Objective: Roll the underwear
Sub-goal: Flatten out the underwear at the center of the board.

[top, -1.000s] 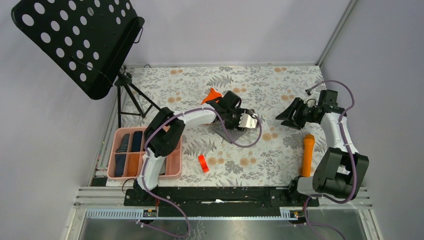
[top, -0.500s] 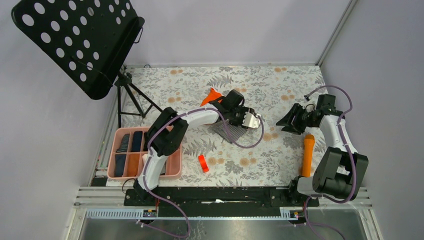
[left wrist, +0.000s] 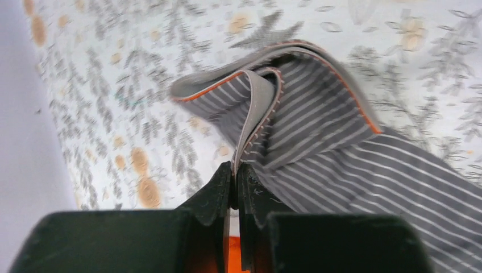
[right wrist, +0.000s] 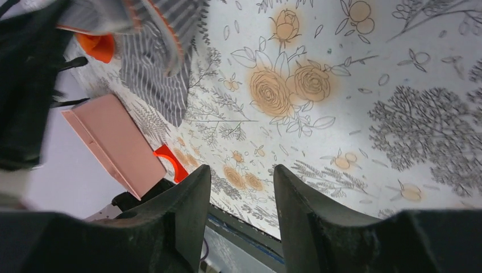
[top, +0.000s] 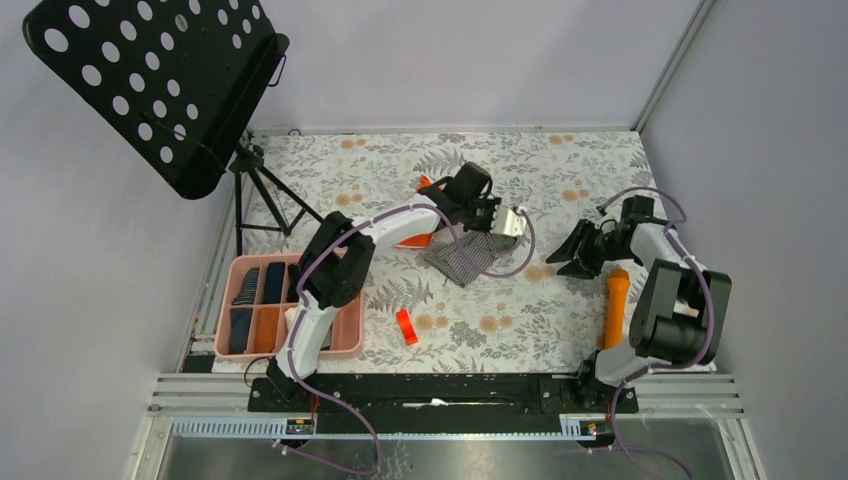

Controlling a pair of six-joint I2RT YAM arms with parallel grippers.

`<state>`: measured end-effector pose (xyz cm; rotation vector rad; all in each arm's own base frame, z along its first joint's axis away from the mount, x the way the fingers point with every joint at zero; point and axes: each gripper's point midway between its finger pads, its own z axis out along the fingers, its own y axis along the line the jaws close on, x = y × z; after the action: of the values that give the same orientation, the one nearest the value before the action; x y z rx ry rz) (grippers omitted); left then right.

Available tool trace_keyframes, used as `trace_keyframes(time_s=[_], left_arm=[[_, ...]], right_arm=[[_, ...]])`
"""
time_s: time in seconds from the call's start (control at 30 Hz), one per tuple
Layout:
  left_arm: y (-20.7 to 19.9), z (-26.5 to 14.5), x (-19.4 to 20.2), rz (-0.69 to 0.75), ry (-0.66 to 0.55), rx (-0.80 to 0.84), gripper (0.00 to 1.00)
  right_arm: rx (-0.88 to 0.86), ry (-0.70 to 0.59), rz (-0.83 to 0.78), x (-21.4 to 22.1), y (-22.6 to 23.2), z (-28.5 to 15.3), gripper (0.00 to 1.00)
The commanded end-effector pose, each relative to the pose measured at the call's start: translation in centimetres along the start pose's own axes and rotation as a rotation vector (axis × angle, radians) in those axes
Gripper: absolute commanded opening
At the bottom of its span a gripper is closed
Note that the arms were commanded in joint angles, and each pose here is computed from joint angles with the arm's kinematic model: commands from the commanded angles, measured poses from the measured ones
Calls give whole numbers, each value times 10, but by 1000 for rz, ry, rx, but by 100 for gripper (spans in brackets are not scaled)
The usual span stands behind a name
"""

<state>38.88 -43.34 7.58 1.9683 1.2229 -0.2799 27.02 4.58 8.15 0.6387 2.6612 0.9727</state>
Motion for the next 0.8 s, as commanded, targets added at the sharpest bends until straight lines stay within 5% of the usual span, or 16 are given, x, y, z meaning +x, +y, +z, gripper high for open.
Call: trace_keyframes(time_s=[0.0, 0.3, 0.77], left_arm=[[55, -23, 0, -209, -28, -113, 2], [57, -27, 10, -474, -23, -115, 0], [54, -26, 21, -760, -33, -73, 0]], right_arm=[[-25, 37, 17, -13, 12, 24, 53], [-36, 84, -41, -59, 49, 69, 69], [-95, 141, -95, -65, 87, 116, 59]])
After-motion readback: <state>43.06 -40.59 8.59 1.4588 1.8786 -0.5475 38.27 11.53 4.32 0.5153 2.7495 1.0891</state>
